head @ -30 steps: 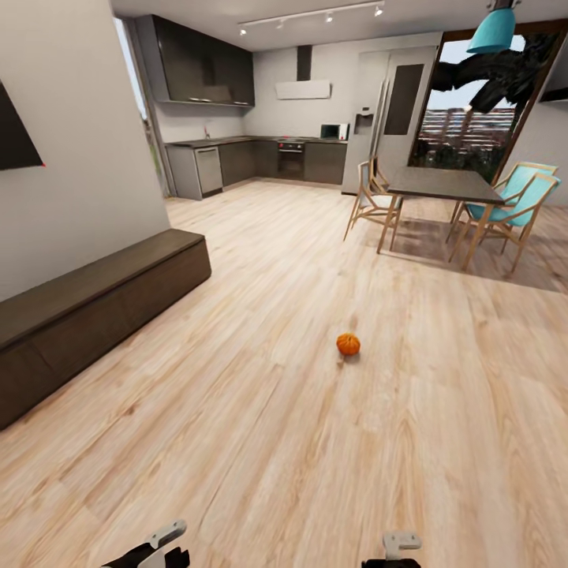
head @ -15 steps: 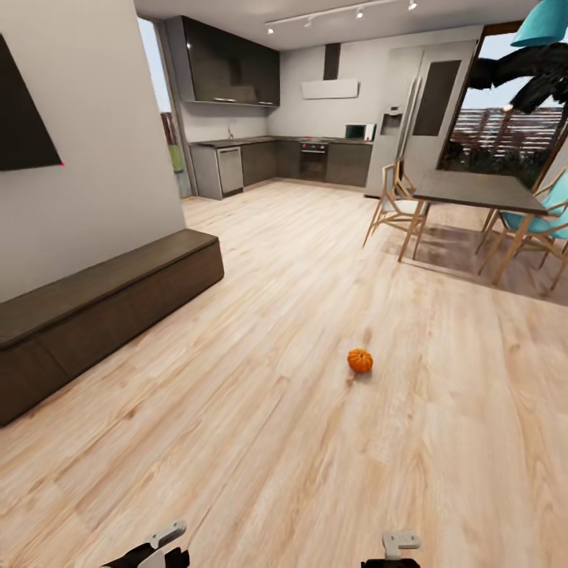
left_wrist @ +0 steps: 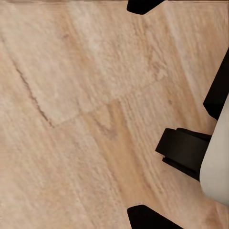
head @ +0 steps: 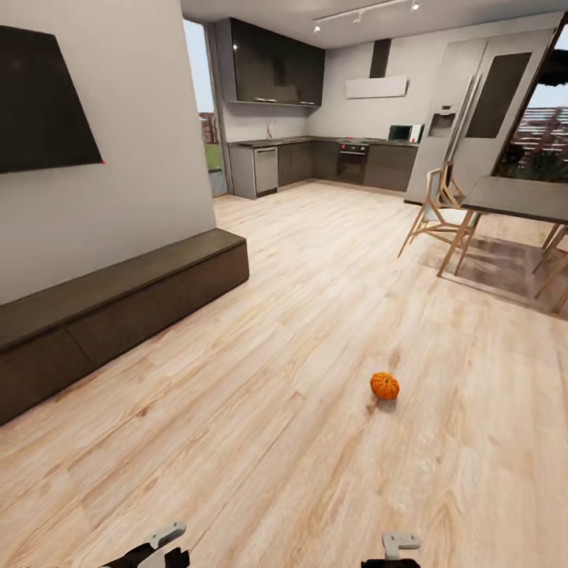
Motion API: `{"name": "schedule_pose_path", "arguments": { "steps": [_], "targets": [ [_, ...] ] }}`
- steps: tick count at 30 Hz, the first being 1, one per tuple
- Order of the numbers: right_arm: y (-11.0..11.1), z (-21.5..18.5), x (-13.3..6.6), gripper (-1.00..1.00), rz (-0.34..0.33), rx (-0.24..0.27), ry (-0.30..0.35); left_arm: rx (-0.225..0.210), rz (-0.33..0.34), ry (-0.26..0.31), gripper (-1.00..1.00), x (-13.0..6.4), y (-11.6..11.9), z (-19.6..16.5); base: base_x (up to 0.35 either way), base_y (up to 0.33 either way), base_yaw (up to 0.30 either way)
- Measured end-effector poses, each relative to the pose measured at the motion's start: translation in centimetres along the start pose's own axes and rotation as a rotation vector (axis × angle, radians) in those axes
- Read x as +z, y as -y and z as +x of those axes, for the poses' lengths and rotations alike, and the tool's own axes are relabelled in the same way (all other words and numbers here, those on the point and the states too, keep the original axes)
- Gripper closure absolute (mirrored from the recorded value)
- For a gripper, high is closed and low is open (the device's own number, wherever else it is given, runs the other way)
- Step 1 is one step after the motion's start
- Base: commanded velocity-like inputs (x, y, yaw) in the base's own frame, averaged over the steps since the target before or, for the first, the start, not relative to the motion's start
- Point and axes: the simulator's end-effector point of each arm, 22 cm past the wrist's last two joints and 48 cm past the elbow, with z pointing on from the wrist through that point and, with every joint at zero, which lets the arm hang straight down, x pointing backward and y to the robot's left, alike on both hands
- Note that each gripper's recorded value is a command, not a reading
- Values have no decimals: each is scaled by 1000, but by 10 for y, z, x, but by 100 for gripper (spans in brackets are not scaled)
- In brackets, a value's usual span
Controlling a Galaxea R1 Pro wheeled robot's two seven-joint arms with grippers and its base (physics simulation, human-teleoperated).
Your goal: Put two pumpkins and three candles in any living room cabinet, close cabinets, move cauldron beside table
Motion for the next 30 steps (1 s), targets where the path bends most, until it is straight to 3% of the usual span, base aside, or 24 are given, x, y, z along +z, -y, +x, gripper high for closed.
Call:
{"name": "schedule_pose_path", "arguments": {
  "steps": [30],
  "targets": [
    [0, 5, 0, -100, -1, -2, -6, 0, 0, 0, -100, 0, 0, 0, 256, -208, 285]
  ]
}}
